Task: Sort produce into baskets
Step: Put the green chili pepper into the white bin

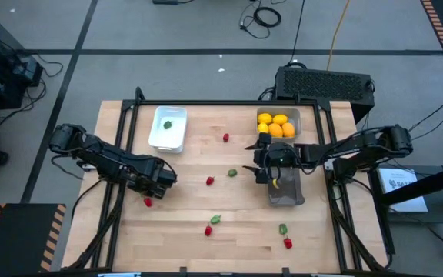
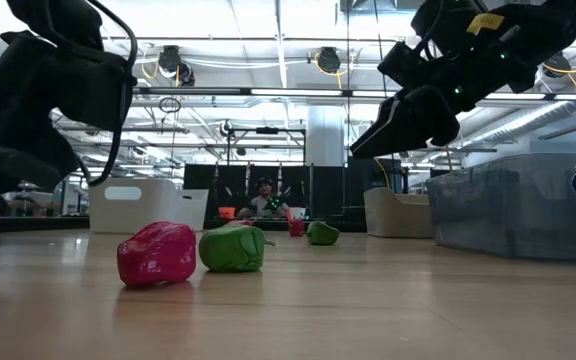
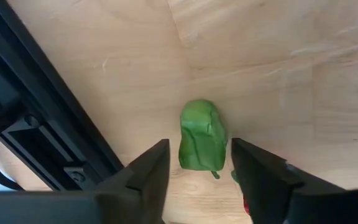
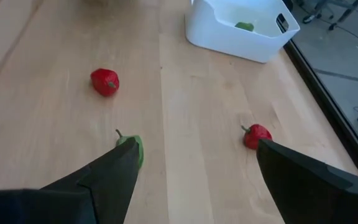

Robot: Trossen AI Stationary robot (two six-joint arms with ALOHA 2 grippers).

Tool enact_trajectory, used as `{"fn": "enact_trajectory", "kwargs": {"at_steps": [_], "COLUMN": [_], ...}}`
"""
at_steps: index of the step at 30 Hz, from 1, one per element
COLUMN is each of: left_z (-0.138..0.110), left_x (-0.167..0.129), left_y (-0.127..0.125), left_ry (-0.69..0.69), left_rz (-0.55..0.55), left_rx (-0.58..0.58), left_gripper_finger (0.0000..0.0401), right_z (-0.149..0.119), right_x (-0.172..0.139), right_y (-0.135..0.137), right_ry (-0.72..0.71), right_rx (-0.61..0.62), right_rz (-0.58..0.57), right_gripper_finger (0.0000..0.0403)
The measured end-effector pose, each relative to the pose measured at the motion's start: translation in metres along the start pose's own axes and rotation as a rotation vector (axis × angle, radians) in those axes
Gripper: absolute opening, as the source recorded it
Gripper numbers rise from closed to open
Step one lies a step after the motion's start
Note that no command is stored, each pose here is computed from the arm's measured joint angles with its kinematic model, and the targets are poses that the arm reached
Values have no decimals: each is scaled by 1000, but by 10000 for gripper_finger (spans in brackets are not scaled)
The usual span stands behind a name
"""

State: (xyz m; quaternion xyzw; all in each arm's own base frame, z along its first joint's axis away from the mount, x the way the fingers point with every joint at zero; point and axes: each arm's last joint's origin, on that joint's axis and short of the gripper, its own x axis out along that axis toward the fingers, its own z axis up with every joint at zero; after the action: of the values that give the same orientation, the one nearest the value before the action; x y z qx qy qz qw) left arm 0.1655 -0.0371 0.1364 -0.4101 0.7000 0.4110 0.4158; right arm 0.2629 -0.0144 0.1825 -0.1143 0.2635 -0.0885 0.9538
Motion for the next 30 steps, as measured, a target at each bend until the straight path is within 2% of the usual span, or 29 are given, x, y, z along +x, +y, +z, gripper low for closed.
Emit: {"fn": "enact_trajectory", "kwargs": {"at_steps": [9, 16, 19, 23, 27, 30], "left_z": [0, 0, 2, 10, 23, 39], "left_x": [0, -19, -40, -79, -126, -154], "left_y": [0, -13, -23, -30, -23, -12], "left_ry": [-15, -74, -155, -308, -485, -605], "left_rz": [1, -65, -121, -140, -67, -6], "left_rx": [75, 191, 266, 360, 403, 360], "left_gripper_finger": [83, 76, 80, 82, 82, 82], "right_z": [1, 1, 2, 4, 5, 4], "right_x": [0, 0, 0, 0, 0, 0], "right_y": [0, 0, 0, -1, -1, -1], "right_ry": [-6, -7, -17, -39, -43, -38], "right_rx": [13, 18, 22, 46, 82, 109], "right_rz": [-1, -1, -4, -7, -7, -5], "right_gripper_finger": [313, 313, 313, 313, 313, 313]}}
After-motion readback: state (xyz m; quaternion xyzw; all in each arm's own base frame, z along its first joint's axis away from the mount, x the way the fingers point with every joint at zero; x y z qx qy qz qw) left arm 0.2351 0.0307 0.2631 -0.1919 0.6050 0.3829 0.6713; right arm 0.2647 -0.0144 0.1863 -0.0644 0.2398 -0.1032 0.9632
